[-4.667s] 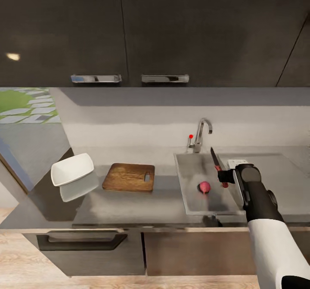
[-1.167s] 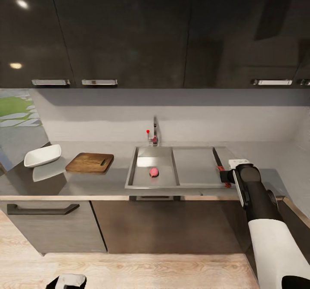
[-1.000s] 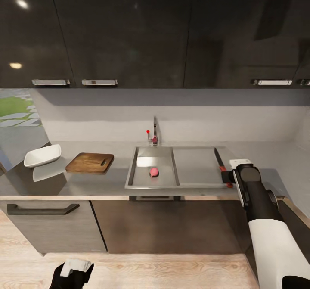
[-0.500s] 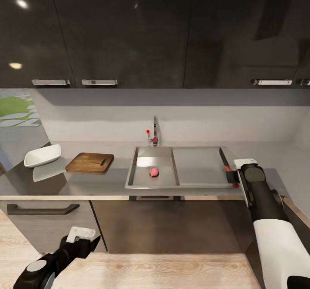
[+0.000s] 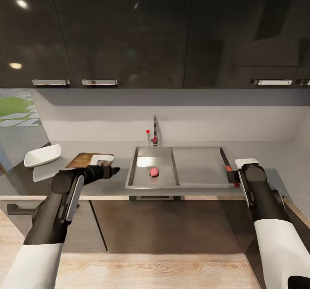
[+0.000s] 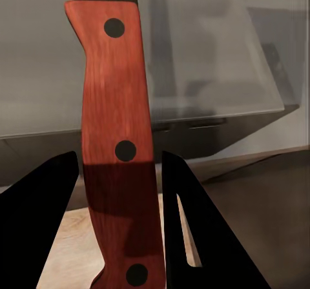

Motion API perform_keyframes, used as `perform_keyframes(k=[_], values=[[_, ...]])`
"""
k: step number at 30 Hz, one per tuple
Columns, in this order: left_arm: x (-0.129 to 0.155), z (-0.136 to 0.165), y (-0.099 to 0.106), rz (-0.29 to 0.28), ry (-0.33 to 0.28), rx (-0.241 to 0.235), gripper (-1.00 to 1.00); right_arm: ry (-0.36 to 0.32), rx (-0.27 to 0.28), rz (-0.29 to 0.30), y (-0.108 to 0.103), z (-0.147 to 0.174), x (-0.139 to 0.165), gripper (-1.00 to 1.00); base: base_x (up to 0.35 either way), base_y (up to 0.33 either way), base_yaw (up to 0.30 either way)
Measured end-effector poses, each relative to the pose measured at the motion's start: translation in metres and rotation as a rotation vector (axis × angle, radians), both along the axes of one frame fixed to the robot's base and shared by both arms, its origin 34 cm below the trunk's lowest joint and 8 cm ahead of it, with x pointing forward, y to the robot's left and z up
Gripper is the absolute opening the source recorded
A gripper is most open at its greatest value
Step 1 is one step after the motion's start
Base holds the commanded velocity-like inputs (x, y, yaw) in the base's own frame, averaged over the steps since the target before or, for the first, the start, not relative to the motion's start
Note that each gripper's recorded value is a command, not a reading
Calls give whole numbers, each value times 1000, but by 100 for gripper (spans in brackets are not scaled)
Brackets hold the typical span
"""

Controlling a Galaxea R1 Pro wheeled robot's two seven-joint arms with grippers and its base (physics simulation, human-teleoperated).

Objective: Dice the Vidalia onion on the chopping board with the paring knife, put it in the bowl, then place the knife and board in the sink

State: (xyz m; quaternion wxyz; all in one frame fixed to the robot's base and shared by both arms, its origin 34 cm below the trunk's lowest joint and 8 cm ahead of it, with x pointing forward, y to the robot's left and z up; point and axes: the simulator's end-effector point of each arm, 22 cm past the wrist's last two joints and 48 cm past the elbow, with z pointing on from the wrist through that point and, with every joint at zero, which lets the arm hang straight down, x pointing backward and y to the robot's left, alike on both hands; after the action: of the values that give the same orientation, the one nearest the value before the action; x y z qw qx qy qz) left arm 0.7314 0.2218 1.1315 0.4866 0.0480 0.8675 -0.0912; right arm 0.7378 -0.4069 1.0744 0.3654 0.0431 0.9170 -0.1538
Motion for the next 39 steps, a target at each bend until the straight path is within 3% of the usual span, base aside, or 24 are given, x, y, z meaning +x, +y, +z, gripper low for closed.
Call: perform_keyframes(k=[3, 4, 9, 16, 31, 39], values=[[6, 17, -26, -47, -23, 6, 100, -3, -1, 0, 0, 1, 0, -100, 0, 0, 0], [5, 20, -46, -106, -31, 46, 100, -4, -2, 0, 0, 2, 0, -100, 0, 0, 0], [4, 21, -46, -121, -36, 70, 100, -5, -2, 0, 0, 2, 0, -100, 0, 0, 0], [-7, 24, -74, -240, -31, 6, 100, -14, -6, -1, -1, 6, 1, -100, 5, 0, 0], [-9, 19, -79, -263, -16, -7, 100, -30, -21, -10, -11, 15, 0, -100, 212, 0, 0], [-9, 18, -79, -263, -13, -7, 100, -129, -42, -8, -11, 56, 5, -100, 282, 0, 0]])
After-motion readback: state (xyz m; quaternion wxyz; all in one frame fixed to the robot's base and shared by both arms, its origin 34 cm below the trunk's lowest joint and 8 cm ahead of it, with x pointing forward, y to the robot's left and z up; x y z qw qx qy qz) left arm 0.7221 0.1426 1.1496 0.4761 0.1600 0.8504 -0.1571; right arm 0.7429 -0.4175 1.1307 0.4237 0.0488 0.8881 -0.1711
